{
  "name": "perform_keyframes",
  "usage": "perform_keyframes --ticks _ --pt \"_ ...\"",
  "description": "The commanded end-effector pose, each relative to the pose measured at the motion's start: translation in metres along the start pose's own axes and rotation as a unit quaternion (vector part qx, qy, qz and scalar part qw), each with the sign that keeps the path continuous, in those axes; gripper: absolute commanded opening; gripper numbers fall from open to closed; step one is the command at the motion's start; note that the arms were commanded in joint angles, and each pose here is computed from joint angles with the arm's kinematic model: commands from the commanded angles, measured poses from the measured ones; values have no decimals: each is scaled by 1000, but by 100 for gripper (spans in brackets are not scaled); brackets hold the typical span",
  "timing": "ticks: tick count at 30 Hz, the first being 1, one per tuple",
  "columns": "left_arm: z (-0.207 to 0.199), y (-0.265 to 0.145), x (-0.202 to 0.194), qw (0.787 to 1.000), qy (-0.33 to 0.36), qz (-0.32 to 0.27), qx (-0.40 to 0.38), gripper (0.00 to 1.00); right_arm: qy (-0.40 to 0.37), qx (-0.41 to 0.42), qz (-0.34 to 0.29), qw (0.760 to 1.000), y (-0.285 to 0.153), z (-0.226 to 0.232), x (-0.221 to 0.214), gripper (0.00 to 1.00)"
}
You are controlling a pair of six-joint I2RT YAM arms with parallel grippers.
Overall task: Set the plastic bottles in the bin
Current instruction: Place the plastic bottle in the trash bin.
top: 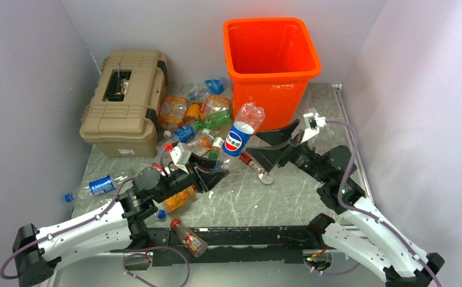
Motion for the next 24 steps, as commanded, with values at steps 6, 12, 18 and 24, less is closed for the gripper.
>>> perform_keyframes --ticks 6,12,18,24 --pt "-12 1 26 999 -5 -42 -30 0 20 90 -13 996 28 34 19 99" --pt "-13 4 23 999 1 -25 -33 0 48 110 -7 993 41 35 18 96" --pt "-15 4 25 999 1 -27 -38 0 73 125 7 989 48 34 10 78" --pt "-14 4 25 999 0 -27 -37 0 82 122 6 989 48 30 7 60"
Point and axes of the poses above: each gripper's point midway between its finger pads, its own y axis out along the fingers, its own z axis along the line the jaws close on, x = y × z, the point moved 2 cm from there along -y, back along the fingers, and after that the axes turned 14 degrees about y, right-handed, at the moved point
